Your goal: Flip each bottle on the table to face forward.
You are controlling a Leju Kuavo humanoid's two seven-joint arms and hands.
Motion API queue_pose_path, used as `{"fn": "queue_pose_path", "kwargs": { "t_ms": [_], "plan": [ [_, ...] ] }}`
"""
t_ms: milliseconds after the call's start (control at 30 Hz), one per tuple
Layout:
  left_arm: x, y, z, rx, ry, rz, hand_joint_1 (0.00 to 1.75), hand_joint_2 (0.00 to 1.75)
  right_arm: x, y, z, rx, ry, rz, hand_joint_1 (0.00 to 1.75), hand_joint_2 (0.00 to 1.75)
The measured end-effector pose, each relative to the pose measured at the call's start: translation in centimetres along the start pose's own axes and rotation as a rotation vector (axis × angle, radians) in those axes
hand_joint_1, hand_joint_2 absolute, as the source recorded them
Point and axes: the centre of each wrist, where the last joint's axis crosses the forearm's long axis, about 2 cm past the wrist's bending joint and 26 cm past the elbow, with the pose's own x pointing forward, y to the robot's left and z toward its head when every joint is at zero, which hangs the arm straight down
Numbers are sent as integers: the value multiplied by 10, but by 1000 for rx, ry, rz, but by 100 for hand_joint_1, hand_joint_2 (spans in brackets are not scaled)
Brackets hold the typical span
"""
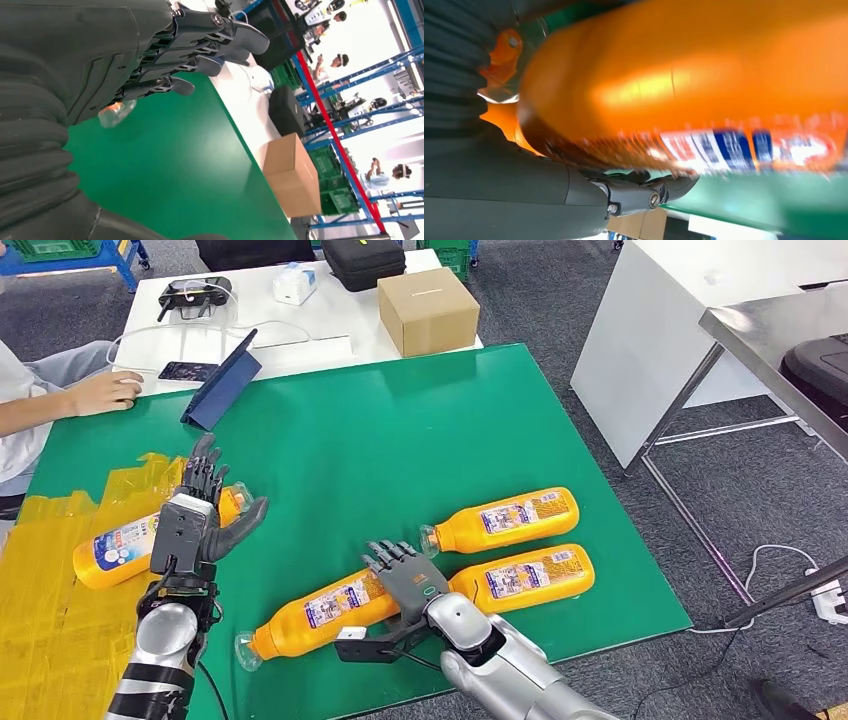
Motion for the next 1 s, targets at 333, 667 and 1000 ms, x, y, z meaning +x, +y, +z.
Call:
{"fn": "queue_pose_path", "kwargs": {
  "t_ms": [333, 667, 1000],
  "plan": [
    [8, -15, -2, -45, -37, 20, 0, 175, -10, -4, -15, 76, 41, 62, 106, 175],
    [11, -16, -3, -42, -57, 34, 0, 175, -10, -2, -18, 51, 50, 70, 127, 175],
    [15, -15, 0, -23, -71, 43, 0, 175, -5, 1, -14, -82, 49, 41, 175, 175]
  ]
}}
